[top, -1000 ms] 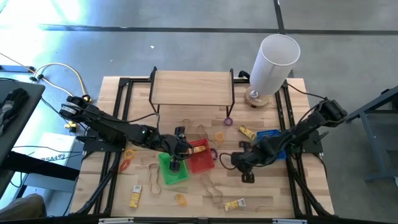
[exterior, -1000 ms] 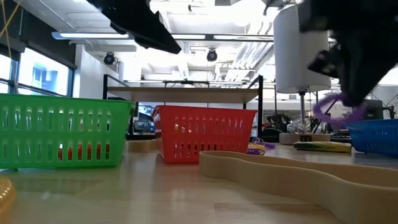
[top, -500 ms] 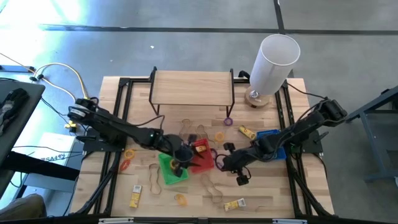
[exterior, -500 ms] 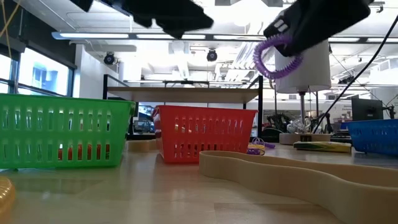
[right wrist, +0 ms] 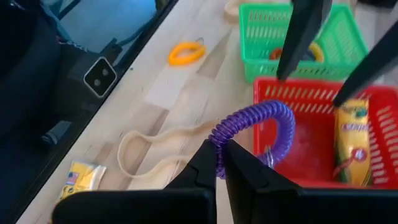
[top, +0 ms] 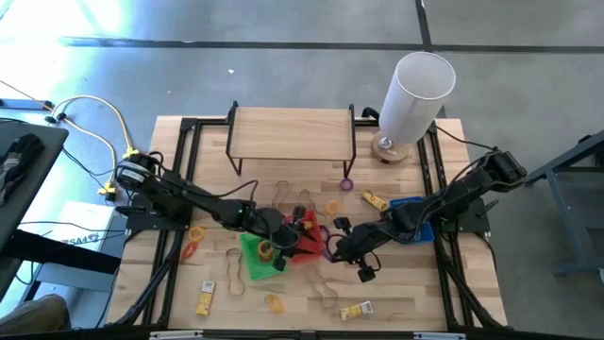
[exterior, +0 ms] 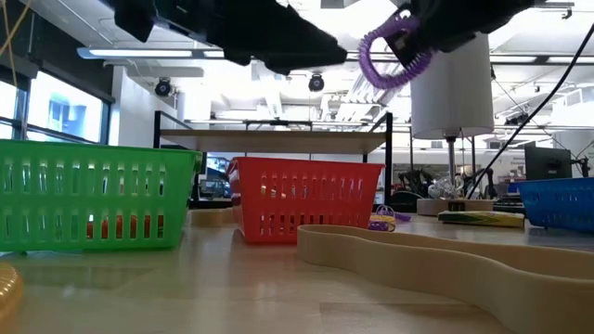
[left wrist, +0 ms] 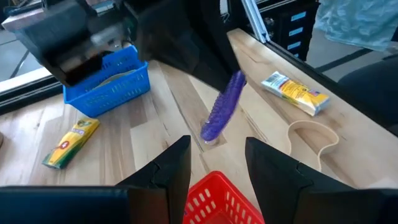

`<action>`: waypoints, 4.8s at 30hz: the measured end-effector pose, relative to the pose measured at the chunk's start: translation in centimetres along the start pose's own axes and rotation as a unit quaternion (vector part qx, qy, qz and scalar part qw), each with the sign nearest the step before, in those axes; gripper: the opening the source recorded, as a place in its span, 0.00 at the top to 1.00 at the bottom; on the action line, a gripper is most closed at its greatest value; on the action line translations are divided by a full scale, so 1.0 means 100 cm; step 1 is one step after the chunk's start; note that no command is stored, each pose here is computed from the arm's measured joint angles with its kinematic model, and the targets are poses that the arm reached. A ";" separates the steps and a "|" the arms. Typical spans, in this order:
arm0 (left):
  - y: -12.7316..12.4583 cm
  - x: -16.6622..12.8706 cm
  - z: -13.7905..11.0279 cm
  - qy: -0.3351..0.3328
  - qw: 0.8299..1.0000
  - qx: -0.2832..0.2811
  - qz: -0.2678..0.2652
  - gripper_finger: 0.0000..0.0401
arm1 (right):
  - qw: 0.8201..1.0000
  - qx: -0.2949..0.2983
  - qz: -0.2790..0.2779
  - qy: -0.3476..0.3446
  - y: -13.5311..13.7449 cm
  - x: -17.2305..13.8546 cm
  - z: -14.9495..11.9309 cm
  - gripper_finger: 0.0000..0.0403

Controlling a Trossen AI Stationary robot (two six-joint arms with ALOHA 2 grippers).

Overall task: Pick & Place Office Desk Supplies
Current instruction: Put the violet spring keychain into the green bin, then put the white rubber band into the blue bin

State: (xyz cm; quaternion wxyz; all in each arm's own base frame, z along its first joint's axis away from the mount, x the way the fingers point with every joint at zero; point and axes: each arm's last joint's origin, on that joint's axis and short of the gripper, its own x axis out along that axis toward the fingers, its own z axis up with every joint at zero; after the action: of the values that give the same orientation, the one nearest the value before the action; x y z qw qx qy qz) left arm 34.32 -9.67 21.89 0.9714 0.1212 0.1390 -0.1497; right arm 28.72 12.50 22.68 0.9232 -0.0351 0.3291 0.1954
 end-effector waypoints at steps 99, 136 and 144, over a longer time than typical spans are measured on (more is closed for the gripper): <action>-0.026 -0.058 -0.031 0.342 0.908 -0.222 -0.094 0.99 | 0.996 0.086 -0.029 -0.007 -0.025 0.001 0.000 0.52; -0.017 -0.057 -0.039 0.371 0.864 -0.329 -0.087 0.67 | 0.997 0.073 -0.032 -0.002 -0.025 0.001 -0.001 0.52; 0.000 -0.084 -0.010 0.298 0.885 -0.340 -0.111 0.67 | 0.997 0.074 -0.032 -0.002 -0.025 0.001 -0.001 0.52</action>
State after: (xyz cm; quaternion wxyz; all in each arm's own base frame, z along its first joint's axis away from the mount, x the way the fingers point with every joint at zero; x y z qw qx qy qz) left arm 26.35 -7.27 23.55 0.8431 -0.1936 0.4764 -0.1572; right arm 29.71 10.18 22.39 0.9298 0.0232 0.3392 0.1413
